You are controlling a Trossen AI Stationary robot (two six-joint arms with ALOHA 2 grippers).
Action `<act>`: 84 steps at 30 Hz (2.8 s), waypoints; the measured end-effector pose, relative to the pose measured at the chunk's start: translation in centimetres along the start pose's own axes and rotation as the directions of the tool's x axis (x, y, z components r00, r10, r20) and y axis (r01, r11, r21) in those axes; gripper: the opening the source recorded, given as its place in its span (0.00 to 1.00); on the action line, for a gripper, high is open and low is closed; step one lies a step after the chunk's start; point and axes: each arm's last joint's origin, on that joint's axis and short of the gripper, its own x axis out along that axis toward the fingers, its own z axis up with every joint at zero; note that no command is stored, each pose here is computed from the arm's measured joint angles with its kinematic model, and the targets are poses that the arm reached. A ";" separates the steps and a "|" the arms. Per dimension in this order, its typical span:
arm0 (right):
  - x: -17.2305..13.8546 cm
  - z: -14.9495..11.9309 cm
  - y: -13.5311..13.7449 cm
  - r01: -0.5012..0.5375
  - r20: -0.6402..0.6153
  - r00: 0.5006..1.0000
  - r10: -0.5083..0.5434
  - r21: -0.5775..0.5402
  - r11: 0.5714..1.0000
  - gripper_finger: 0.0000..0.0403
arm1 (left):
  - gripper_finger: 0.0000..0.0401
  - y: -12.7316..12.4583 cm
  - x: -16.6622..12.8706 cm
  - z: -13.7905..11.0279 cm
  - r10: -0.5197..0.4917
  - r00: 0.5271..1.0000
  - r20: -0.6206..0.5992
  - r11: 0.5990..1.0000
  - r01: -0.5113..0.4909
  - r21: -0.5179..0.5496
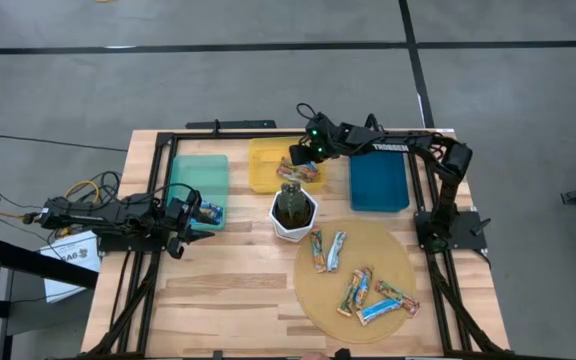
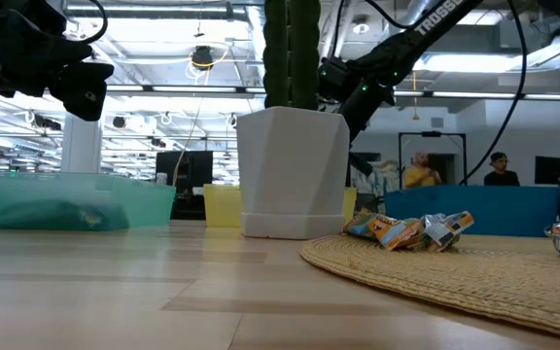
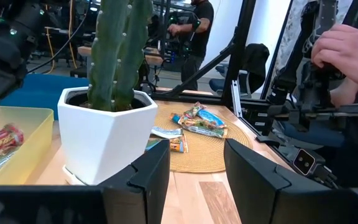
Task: Pick and place Granola Bars by type
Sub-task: Put the red granola bar into the yellow bin
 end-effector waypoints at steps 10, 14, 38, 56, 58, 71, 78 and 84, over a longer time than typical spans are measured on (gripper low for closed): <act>-1.9 0.4 0.7 -0.040 0.028 0.999 0.042 -0.070 0.997 0.23 | 0.36 0.0 0.0 0.0 -0.001 1.000 0.000 1.000 0.001 0.000; -4.7 0.4 1.3 -0.048 0.017 0.999 0.050 -0.125 0.991 0.23 | 0.36 0.0 0.0 0.0 -0.001 1.000 0.000 1.000 0.001 0.000; -23.3 -14.9 4.1 -0.130 -0.469 0.861 -0.198 -0.579 0.805 0.24 | 0.36 0.0 0.0 0.0 -0.002 1.000 0.000 1.000 0.002 0.000; -25.3 -23.6 2.2 -0.028 -0.551 0.695 -0.461 -0.662 0.749 0.24 | 0.36 0.0 0.0 0.0 -0.001 1.000 0.000 1.000 0.001 0.000; -25.0 -24.4 1.9 -0.015 -0.546 0.680 -0.488 -0.677 0.736 0.24 | 0.36 0.0 0.0 0.0 -0.002 1.000 0.000 1.000 0.002 0.000; -21.3 -29.2 0.4 -0.038 -0.567 0.709 -0.418 -0.623 0.781 0.24 | 0.36 0.0 0.0 0.0 -0.002 1.000 0.000 1.000 0.002 0.000; -19.5 -31.1 -0.2 -0.098 -0.598 0.732 -0.325 -0.565 0.819 0.33 | 0.36 0.0 0.0 0.0 -0.002 1.000 -0.001 1.000 0.002 0.000; -18.7 -33.4 -0.3 -0.068 -0.607 0.702 -0.372 -0.577 0.814 0.47 | 0.36 0.0 0.0 0.0 -0.002 1.000 0.000 1.000 0.002 0.000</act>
